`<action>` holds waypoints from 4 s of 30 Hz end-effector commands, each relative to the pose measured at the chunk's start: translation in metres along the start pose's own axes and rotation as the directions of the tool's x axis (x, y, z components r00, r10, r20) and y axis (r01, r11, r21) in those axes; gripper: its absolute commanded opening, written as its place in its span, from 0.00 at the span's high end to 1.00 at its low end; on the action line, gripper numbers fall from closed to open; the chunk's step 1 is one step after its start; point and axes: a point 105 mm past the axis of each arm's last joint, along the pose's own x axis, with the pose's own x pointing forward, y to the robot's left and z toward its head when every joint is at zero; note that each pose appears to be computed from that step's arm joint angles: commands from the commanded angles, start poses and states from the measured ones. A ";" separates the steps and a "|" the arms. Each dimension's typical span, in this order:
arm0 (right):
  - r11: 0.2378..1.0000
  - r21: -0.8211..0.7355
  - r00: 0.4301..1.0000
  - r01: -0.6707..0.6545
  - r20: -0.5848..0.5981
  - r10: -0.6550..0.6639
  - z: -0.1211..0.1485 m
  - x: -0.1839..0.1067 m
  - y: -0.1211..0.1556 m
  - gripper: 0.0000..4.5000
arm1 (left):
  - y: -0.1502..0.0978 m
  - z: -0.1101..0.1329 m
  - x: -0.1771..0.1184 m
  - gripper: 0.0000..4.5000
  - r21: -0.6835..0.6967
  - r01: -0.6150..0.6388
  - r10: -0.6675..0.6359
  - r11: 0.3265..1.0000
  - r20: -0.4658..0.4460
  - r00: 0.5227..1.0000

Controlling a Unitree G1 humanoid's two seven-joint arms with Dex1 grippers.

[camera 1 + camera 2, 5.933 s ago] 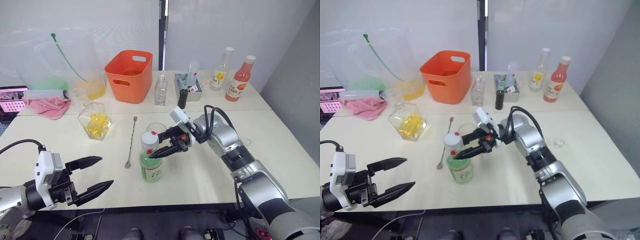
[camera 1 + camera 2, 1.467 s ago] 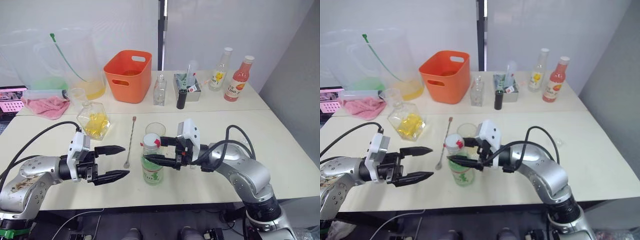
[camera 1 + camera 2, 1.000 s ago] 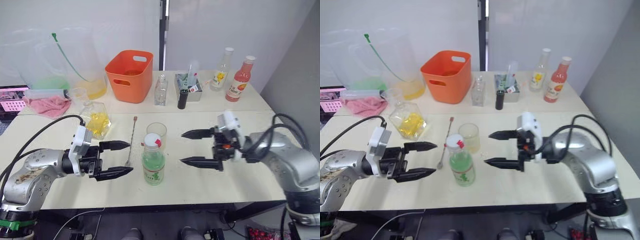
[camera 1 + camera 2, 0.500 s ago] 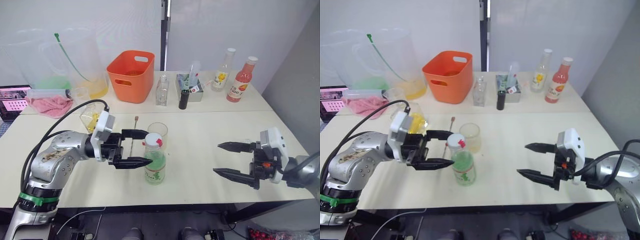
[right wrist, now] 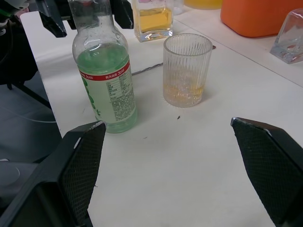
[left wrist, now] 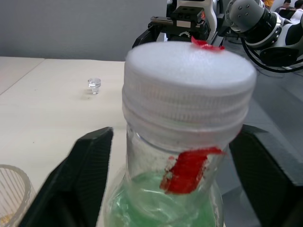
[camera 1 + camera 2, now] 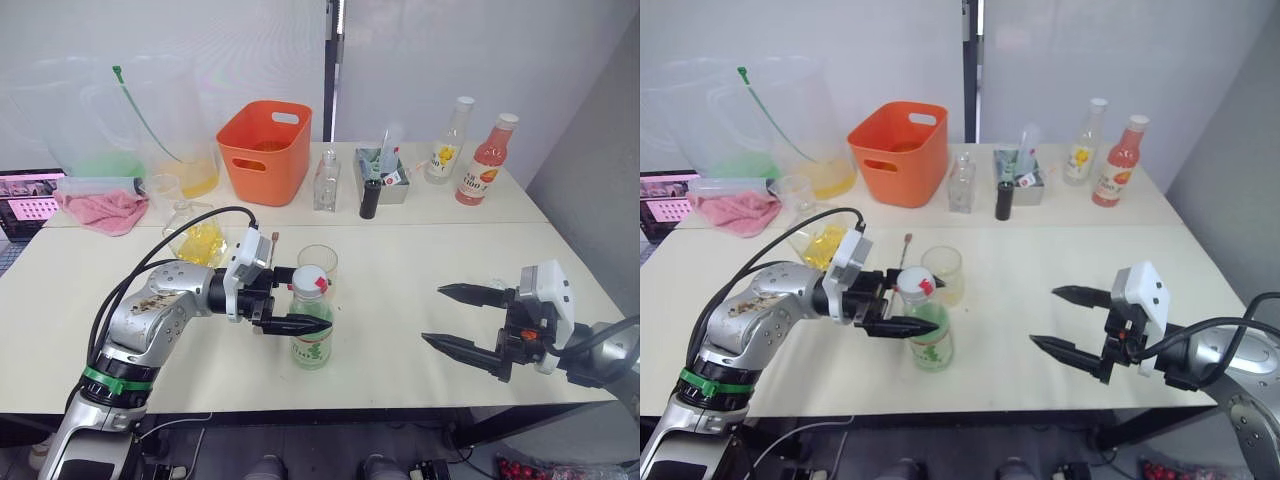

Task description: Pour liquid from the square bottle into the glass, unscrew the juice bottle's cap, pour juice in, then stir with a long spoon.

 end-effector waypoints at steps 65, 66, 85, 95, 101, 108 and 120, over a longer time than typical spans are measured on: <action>0.526 -0.275 0.543 -0.805 0.016 0.840 0.098 0.143 0.014 0.25 | -0.022 0.003 -0.003 0.70 0.062 -0.066 0.069 0.996 -0.042 0.997; 0.524 -0.276 0.540 -0.806 0.019 0.841 0.099 0.140 0.014 0.17 | -0.022 0.003 -0.003 0.70 0.062 -0.069 0.071 0.996 -0.042 0.997; 0.942 -0.128 0.891 -0.309 0.307 0.334 0.102 0.115 0.041 0.01 | 0.000 0.006 -0.006 0.70 0.074 -0.101 0.101 0.992 0.001 0.995; 0.967 -0.052 0.936 -0.249 0.245 0.254 0.089 0.121 0.047 0.01 | 0.003 0.005 0.001 0.70 0.073 -0.072 0.071 0.995 0.016 0.997; 0.976 -0.008 0.955 -0.219 0.203 0.216 0.081 0.126 0.046 0.26 | 0.004 0.005 0.004 0.70 0.071 -0.067 0.066 0.995 0.016 0.998; 0.960 -0.048 0.942 -0.276 0.185 0.280 0.082 0.125 0.050 0.62 | 0.004 0.007 0.005 0.70 0.081 -0.078 0.077 0.994 0.013 0.997; 0.624 -0.302 0.636 -0.721 0.067 0.768 0.081 0.138 0.038 0.62 | -0.003 0.007 -0.003 0.70 0.098 -0.132 0.133 0.986 -0.013 0.991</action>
